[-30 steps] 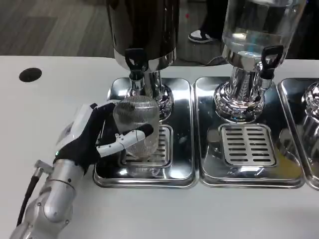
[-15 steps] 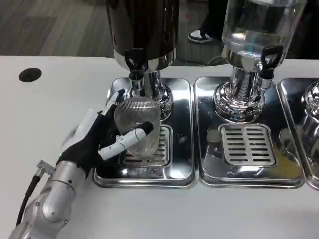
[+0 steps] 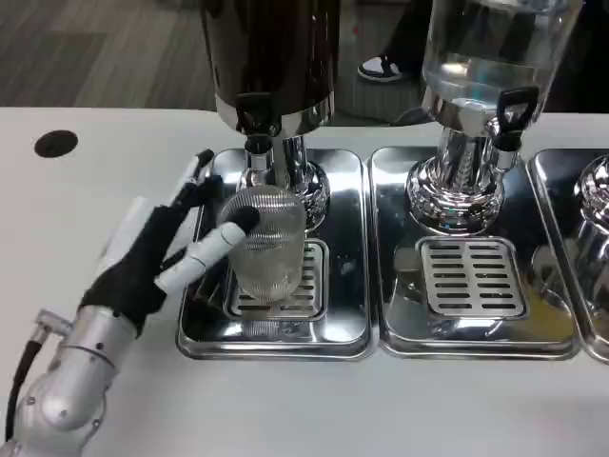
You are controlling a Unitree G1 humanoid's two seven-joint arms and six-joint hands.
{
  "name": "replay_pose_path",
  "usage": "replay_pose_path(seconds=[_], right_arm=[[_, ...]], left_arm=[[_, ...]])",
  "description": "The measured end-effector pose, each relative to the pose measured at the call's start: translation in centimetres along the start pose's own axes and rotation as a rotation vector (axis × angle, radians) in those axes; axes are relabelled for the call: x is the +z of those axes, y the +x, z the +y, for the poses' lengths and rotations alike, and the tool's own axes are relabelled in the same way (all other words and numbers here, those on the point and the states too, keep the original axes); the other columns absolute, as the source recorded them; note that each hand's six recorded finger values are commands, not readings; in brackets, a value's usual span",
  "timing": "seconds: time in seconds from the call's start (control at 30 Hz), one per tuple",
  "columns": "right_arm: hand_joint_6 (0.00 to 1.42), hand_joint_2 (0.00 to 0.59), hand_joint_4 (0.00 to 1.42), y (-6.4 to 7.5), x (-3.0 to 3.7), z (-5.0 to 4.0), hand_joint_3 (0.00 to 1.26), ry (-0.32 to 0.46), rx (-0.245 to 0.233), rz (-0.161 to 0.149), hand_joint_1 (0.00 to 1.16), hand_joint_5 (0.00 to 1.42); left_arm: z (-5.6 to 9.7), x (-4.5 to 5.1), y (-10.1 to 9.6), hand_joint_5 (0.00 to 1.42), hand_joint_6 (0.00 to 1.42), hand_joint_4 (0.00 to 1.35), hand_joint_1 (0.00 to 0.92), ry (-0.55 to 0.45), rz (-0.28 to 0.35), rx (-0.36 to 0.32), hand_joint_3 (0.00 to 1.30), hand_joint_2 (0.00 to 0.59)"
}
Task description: Grasp the cup under the faucet to collect the drink, then remove the cup.
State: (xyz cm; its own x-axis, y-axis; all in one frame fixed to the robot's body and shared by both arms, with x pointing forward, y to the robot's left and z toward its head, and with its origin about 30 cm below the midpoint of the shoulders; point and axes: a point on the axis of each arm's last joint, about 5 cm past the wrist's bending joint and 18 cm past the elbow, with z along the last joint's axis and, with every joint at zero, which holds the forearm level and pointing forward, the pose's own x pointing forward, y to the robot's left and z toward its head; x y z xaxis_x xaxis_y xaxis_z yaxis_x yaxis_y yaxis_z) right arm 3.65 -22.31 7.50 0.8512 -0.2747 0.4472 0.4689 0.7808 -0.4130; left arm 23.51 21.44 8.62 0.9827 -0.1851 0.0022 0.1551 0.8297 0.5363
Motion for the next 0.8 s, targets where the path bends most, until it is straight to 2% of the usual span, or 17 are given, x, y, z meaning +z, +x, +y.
replay_pose_path(seconds=[0.17,0.33,0.47,0.57,0.8], right_arm=[[0.18,0.571,0.39,0.1,0.11,0.09,0.44,0.002,0.004,-0.003,0.74,0.33],[0.18,0.571,0.39,0.5,0.43,0.10,0.44,0.000,0.004,-0.014,0.74,0.33],[0.18,0.571,0.39,0.6,0.67,0.11,0.44,-0.002,0.001,-0.015,0.74,0.33],[0.18,0.571,0.39,0.8,0.86,0.12,0.44,-0.002,-0.002,-0.022,0.74,0.33],[0.18,0.571,0.39,0.7,0.79,-0.01,0.44,-0.009,-0.007,-0.007,0.74,0.33]], left_arm=[[0.5,-0.16,-0.7,0.11,0.00,0.18,0.050,-0.006,0.014,-0.005,0.04,0.029],[1.2,-0.04,-1.0,0.13,0.00,0.20,0.053,-0.026,0.018,0.027,0.06,0.037],[1.6,0.58,-0.8,0.14,0.00,0.22,0.053,-0.025,0.007,0.033,0.08,0.036],[2.0,1.64,-0.2,0.15,0.00,0.22,0.057,-0.019,-0.028,0.043,0.09,0.046],[2.2,3.29,0.2,0.17,0.00,0.23,0.050,-0.009,-0.074,0.057,0.13,0.061]])
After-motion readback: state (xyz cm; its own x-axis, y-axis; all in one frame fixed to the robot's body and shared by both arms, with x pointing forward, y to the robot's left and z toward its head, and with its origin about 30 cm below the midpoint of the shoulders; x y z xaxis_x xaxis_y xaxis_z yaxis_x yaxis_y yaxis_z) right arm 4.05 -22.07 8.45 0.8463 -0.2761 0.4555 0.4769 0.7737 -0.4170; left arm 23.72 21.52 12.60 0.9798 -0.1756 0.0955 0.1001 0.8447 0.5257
